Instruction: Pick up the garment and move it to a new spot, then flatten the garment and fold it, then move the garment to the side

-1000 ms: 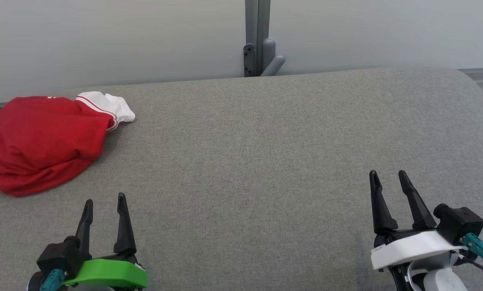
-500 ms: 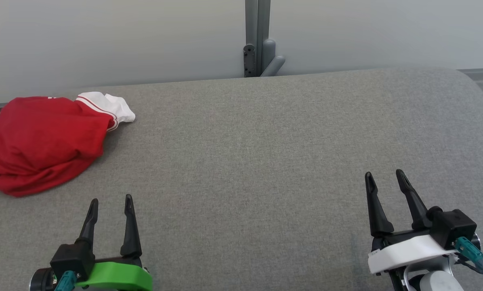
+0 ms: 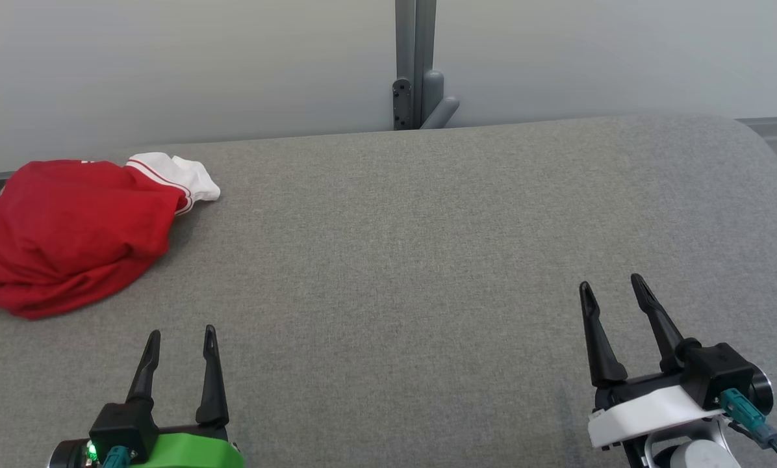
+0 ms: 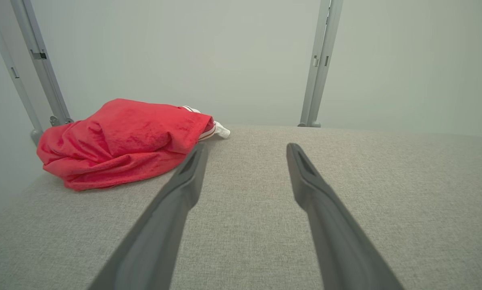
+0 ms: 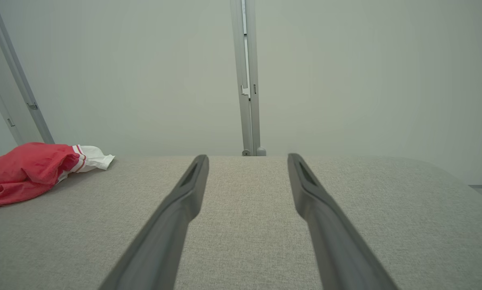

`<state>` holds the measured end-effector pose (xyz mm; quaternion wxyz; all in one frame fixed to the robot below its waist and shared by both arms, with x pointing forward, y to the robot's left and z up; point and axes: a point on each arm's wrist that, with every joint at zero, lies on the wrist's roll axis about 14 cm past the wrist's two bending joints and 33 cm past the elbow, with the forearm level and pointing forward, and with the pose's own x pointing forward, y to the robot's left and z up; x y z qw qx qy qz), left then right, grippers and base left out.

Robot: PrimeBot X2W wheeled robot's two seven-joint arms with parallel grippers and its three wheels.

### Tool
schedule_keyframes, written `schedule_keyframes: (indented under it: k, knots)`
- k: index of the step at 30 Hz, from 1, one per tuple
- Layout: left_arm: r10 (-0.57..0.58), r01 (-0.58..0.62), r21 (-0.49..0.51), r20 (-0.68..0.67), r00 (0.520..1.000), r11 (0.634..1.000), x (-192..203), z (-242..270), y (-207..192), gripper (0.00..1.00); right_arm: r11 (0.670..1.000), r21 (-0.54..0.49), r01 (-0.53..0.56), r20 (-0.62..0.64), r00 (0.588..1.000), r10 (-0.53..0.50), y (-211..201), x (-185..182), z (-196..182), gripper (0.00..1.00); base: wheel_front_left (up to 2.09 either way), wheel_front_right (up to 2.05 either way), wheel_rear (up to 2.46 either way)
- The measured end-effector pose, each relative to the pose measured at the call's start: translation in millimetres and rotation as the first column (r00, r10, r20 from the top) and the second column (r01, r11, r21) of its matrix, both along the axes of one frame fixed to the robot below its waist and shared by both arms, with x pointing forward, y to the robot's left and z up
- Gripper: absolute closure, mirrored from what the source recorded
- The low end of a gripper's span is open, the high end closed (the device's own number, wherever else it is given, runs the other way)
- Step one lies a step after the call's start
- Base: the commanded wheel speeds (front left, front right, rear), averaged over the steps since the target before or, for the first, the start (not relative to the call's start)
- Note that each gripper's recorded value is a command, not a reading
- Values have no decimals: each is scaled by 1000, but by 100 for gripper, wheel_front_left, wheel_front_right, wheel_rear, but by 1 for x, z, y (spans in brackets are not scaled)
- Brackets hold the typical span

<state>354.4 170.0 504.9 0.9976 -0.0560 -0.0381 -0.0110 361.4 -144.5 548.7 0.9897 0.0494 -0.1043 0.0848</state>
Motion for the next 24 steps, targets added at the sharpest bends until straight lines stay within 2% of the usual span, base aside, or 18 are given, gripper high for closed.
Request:
schedule_keyframes:
  k: [24]
  knots:
    - [4, -4, -1, 0, 1000, 1000, -3, 0, 2, 0, 1000, -1, -3, -5, 1000, 3, 1, 0, -2, 0, 0, 0, 0]
